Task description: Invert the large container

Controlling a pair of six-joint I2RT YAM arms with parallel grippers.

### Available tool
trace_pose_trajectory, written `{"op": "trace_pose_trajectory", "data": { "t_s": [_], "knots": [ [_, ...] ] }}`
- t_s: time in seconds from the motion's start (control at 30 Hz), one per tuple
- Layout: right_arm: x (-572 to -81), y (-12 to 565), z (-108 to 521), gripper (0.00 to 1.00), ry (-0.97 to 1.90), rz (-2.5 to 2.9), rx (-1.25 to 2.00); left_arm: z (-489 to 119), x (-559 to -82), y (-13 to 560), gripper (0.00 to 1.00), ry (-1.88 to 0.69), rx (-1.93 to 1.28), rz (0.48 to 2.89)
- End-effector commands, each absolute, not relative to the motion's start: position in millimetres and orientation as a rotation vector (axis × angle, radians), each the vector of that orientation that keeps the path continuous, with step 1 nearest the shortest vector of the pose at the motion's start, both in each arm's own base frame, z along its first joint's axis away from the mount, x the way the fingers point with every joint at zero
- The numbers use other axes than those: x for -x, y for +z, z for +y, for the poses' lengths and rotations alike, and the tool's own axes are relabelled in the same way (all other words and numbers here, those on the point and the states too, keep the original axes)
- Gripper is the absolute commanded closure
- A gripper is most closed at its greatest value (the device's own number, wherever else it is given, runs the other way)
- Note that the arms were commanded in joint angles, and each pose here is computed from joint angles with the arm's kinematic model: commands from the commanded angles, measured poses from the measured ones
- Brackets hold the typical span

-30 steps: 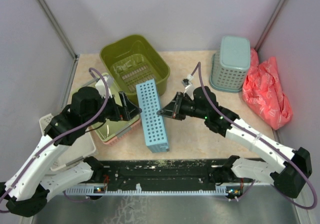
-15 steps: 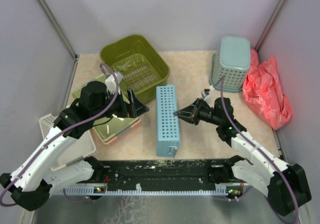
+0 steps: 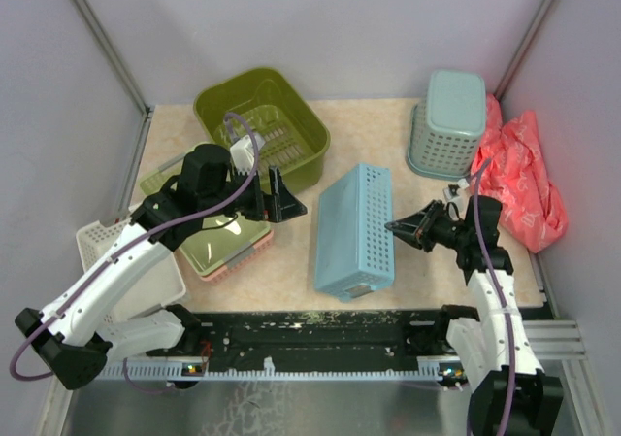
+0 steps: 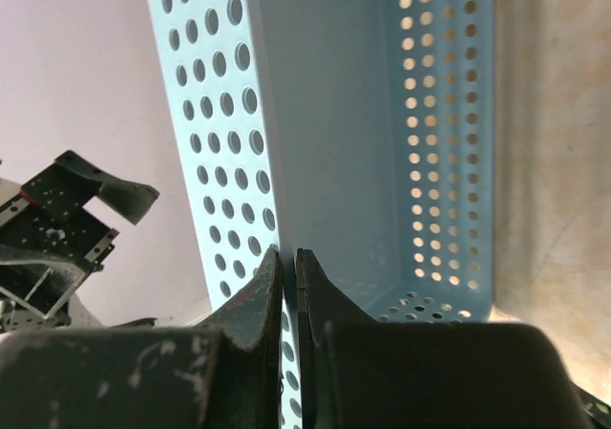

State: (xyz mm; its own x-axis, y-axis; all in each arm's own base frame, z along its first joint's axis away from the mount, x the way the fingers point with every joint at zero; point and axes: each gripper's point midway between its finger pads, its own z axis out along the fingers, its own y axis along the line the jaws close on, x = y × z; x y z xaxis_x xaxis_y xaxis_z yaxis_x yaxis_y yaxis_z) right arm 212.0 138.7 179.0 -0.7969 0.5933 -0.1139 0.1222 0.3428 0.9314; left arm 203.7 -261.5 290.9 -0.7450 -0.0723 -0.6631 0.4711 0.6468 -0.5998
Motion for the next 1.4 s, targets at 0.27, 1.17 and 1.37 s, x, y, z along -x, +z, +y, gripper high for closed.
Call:
{"op": "trace_pose_trajectory", "data": {
  "t_s": [0.27,1.17,1.37],
  "knots": [
    [-214.7,142.8,53.2,0.48,0.628,2.454,-0.672,-274.8,-208.1,312.6,0.00,-1.100,-0.391,2.117],
    [-52.3,148.5,301.3,0.22,0.610,2.629,0.561,-160.1,-215.8,315.2,0.00,-0.608,0.209,2.145],
    [-45.9,120.7,319.8,0.31,0.670,2.653,0.562,-154.1,-211.7,312.7,0.00,-0.592,0.212,2.146]
  ]
}}
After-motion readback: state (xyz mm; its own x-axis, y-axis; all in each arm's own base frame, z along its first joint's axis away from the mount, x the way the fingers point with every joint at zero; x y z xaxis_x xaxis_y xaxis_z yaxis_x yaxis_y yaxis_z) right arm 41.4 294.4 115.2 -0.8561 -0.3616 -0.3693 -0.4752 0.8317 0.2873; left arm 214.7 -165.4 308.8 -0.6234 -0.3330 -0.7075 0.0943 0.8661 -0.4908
